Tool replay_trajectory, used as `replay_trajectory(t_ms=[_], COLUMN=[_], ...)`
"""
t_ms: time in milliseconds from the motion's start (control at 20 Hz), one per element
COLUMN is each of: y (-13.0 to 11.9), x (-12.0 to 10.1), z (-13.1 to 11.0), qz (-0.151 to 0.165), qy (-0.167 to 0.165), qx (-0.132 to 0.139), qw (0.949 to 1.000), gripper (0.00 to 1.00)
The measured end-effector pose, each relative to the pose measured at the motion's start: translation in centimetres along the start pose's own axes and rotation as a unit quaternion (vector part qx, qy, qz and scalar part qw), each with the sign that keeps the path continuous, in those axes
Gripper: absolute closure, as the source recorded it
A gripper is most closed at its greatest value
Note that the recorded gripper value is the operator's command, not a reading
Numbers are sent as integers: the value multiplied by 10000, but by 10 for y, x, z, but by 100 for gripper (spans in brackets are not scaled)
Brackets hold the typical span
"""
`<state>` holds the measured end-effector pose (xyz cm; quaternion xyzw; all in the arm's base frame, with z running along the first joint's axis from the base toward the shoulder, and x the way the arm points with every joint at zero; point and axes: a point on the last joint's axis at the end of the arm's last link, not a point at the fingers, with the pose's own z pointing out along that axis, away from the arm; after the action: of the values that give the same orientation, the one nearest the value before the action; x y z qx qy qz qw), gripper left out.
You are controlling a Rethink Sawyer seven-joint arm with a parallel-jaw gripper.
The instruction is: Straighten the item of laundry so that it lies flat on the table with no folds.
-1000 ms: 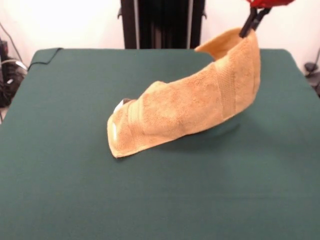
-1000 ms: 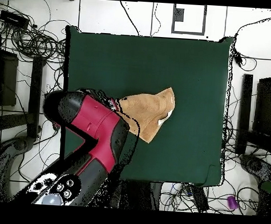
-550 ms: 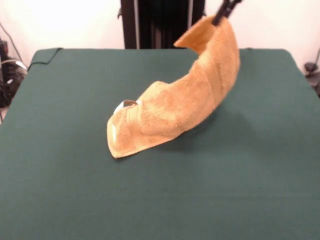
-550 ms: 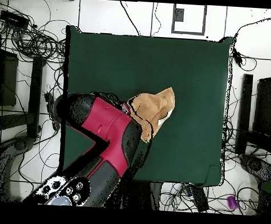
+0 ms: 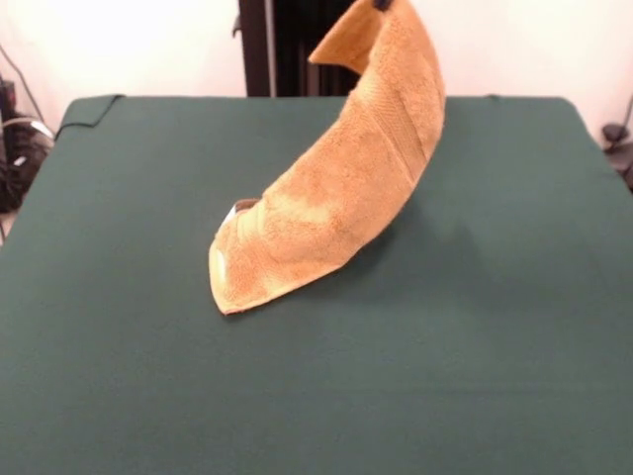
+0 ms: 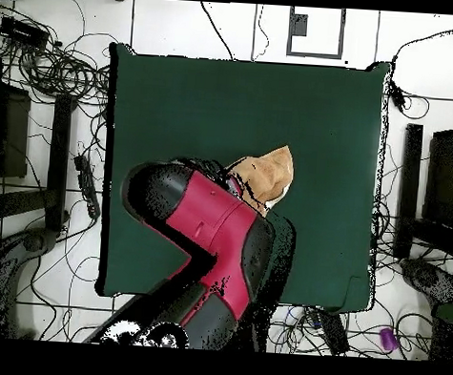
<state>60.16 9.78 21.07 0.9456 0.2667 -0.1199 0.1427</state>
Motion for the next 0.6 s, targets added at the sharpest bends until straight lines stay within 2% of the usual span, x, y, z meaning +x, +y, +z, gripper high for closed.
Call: replay_trajectory(t_ms=[600], y=[-8], x=[9], z=[3], qz=[-116], qy=[59], qx=[102], qw=[9999], gripper=[100])
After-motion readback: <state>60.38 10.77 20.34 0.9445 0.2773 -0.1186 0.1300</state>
